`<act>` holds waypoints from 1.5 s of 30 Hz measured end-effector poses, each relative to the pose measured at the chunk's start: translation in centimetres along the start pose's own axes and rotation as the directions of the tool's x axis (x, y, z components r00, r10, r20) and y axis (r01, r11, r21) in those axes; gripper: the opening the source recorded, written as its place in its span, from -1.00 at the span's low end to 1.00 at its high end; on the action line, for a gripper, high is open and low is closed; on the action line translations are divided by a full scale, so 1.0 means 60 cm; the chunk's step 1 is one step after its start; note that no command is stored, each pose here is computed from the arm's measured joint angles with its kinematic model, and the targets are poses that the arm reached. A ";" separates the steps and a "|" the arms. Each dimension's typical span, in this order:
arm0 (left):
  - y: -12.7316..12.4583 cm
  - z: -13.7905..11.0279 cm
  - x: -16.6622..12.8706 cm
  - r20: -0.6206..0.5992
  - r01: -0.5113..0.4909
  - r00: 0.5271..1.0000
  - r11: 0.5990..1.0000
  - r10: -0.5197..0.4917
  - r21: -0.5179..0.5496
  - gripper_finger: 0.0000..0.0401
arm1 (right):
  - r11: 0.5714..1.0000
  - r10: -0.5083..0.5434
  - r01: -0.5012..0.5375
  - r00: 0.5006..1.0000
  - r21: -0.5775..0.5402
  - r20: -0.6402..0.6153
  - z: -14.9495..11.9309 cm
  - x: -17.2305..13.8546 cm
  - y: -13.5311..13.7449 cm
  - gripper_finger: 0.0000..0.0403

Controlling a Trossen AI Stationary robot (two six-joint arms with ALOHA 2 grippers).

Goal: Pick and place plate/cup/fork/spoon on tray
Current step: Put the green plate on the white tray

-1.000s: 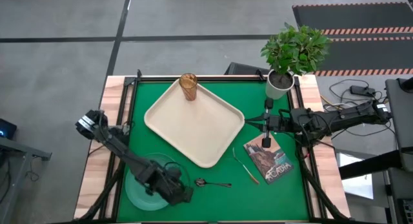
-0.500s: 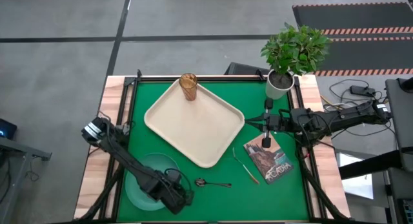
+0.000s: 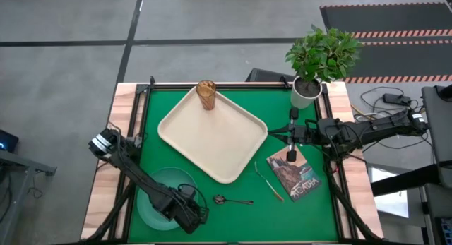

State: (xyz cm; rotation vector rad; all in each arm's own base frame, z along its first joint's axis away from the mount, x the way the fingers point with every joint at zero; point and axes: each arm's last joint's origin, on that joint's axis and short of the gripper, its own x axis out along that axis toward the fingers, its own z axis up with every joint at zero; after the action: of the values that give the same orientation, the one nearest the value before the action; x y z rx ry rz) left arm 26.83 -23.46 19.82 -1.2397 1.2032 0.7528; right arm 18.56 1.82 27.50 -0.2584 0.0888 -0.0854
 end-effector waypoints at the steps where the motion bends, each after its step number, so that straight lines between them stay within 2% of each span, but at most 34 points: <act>1: 0.001 0.000 0.001 0.001 -0.002 1.000 1.000 0.002 0.000 -0.28 | 1.000 0.000 0.000 1.000 0.000 0.000 0.000 0.000 0.000 -0.96; 7: 0.012 0.005 0.011 0.017 -0.024 1.000 1.000 0.024 0.000 -0.34 | 1.000 0.000 0.000 1.000 -0.001 -0.001 0.000 0.000 0.000 -0.96; 11: 0.015 0.006 0.022 0.008 0.004 1.000 1.000 -0.003 -0.002 -0.40 | 1.000 0.000 0.000 1.000 -0.002 0.000 0.000 0.000 0.000 -0.96; 22: 0.011 0.000 0.047 -0.007 -0.002 1.000 1.000 0.002 0.009 -0.82 | 1.000 0.000 0.000 1.000 -0.002 -0.001 -0.001 0.000 0.000 -0.96; 26: 0.012 -0.001 0.041 -0.011 0.002 1.000 1.000 -0.002 0.012 -0.92 | 1.000 0.000 0.000 1.000 -0.002 -0.002 -0.001 0.000 0.000 -0.96; 32: 0.012 -0.001 0.031 -0.014 0.007 1.000 0.999 -0.006 0.038 -0.96 | 1.000 0.000 0.000 1.000 -0.003 -0.002 -0.001 0.000 0.000 -0.96; 40: 0.006 -0.005 -0.011 0.046 -0.114 0.993 0.988 0.109 0.100 -0.98 | 1.000 0.000 0.000 1.000 -0.011 -0.002 -0.001 0.000 0.000 -0.96; 45: -0.003 -0.010 -0.032 0.052 -0.121 0.992 0.985 0.116 0.123 -0.98 | 1.000 0.000 0.000 1.000 -0.014 -0.003 -0.001 0.000 0.000 -0.96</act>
State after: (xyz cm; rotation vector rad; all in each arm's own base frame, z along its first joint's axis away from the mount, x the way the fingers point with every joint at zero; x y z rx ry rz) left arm 26.35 -23.76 21.75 -1.0500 1.2767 0.7758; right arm 18.57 1.82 27.43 -0.2721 0.0924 -0.0852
